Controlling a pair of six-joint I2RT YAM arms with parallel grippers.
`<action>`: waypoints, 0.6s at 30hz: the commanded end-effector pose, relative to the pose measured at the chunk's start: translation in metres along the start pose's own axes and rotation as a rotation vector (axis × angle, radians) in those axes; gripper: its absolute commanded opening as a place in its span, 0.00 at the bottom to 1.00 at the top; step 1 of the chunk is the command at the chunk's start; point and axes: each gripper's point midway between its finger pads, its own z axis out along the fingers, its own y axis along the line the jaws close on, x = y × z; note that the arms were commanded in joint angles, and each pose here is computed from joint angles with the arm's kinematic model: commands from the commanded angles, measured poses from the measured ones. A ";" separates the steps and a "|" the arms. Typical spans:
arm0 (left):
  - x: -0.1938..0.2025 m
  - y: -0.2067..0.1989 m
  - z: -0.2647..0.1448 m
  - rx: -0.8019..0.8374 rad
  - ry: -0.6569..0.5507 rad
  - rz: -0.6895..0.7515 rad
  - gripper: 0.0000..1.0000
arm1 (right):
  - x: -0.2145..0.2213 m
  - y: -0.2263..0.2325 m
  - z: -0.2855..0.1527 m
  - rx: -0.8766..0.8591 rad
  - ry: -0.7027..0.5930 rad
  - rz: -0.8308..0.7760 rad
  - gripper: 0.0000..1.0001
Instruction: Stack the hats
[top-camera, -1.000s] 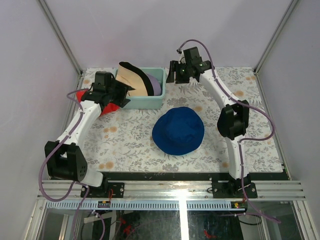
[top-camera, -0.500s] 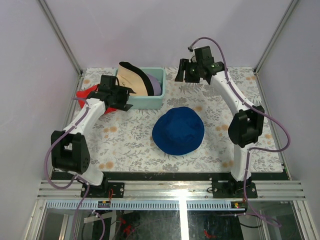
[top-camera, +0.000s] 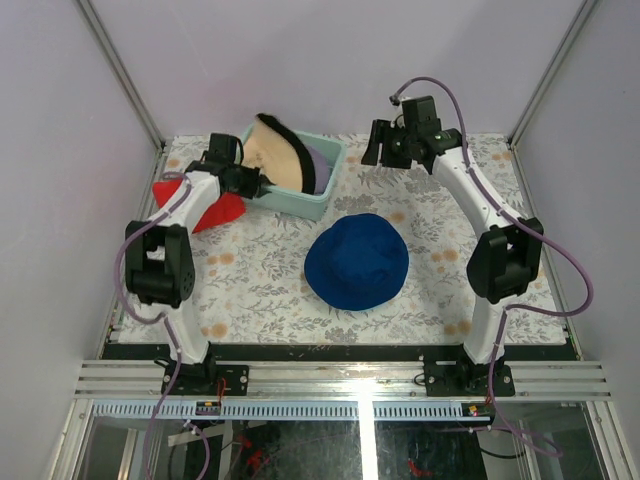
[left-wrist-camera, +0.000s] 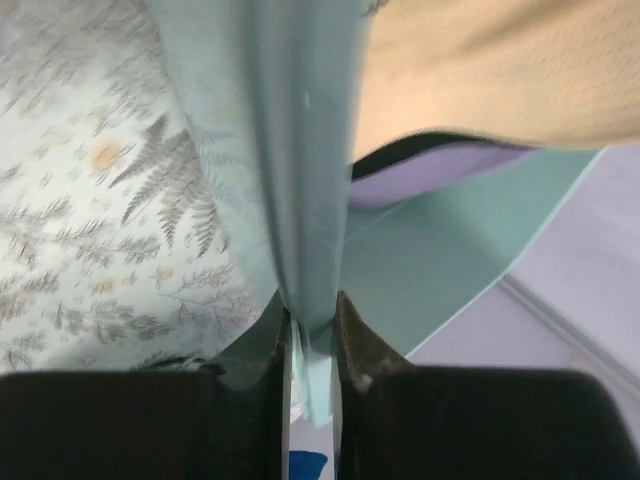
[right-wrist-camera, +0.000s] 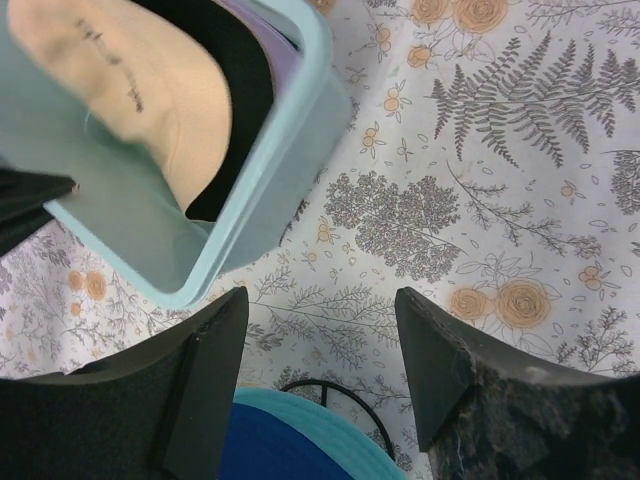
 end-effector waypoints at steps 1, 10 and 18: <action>0.000 -0.025 0.022 0.048 0.135 0.220 0.00 | -0.031 0.005 -0.029 0.002 -0.121 -0.025 0.67; -0.037 -0.044 0.047 -0.041 0.161 0.588 0.00 | -0.027 0.003 -0.031 0.003 -0.099 -0.020 0.67; -0.067 -0.033 0.043 -0.084 0.159 0.774 0.01 | -0.019 0.003 -0.024 -0.010 -0.061 -0.030 0.66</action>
